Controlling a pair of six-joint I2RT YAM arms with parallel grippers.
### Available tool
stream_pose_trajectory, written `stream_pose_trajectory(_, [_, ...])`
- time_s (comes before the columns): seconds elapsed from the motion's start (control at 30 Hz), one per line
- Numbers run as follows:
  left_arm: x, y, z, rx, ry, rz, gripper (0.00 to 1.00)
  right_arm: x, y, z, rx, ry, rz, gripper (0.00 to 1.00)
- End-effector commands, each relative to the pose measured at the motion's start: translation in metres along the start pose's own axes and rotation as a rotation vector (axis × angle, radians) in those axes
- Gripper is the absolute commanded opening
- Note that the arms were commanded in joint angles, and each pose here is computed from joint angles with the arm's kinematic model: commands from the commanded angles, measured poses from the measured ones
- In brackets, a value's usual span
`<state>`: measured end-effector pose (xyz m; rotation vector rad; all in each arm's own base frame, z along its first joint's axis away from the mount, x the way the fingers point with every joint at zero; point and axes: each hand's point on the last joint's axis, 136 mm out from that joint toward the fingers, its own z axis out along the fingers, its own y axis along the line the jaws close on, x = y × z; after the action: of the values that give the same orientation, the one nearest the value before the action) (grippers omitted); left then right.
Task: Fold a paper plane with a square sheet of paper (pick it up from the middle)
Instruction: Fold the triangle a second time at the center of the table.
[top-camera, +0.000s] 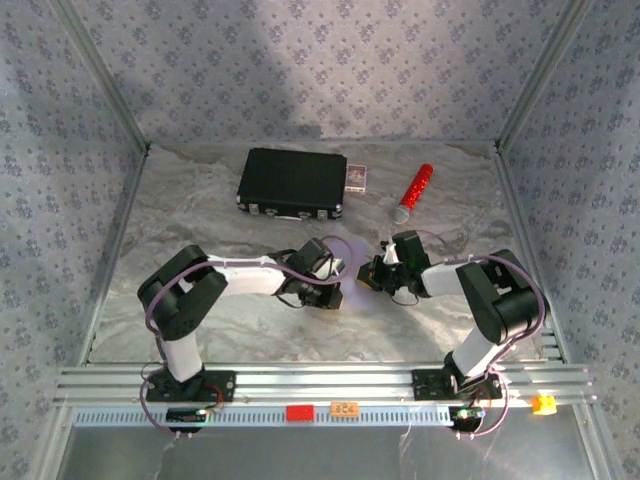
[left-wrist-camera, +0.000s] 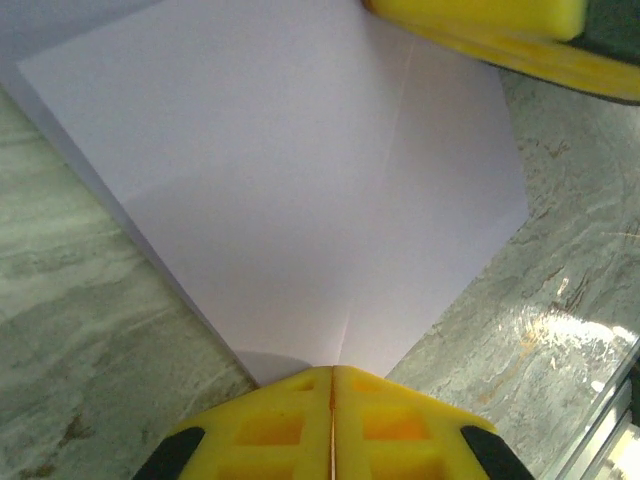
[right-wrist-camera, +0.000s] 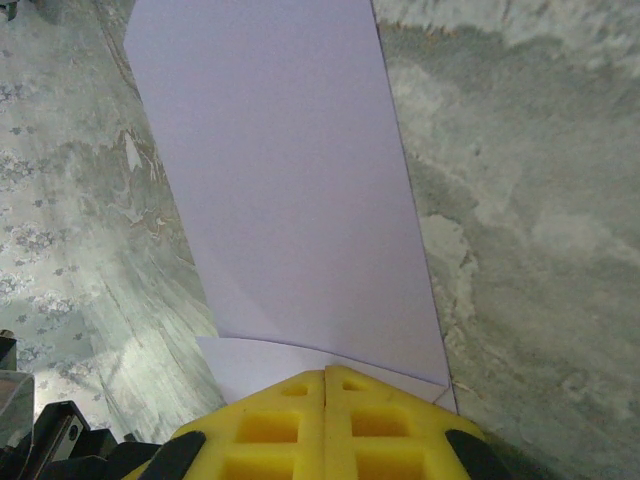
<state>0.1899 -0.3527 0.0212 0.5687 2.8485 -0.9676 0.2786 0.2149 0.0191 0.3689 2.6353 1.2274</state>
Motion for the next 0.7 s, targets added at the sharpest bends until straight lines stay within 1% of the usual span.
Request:
stream_pose_trajectory(0.0, [0.015,-0.003,-0.006,0.010,0.040,0.015,0.09,0.006,-0.030,0.001,0.107,0.002,0.062,0.02])
stream_pose_trajectory(0.07, [0.015,-0.006,-0.008,0.026,0.035,0.022,0.09,0.005,-0.030,0.001,0.107,0.001,0.061,0.02])
stream_pose_trajectory(0.17, [0.019,-0.002,-0.009,0.007,0.043,0.020,0.09,0.005,-0.029,0.002,0.108,0.000,0.062,0.02])
stream_pose_trajectory(0.23, [0.017,-0.006,-0.010,0.024,0.032,0.031,0.11,0.005,-0.026,0.002,0.096,0.001,0.054,0.02])
stream_pose_trajectory(0.43, [-0.003,-0.026,-0.021,0.092,-0.058,0.057,0.15,-0.001,0.000,-0.001,0.030,-0.009,-0.002,0.04])
stream_pose_trajectory(0.53, [-0.010,-0.030,-0.025,0.100,-0.094,0.056,0.16,-0.004,0.006,-0.003,0.031,-0.014,-0.025,0.05])
stream_pose_trajectory(0.67, [-0.007,-0.023,-0.017,0.082,-0.072,0.040,0.13,-0.005,0.014,-0.005,0.010,-0.017,-0.040,0.07])
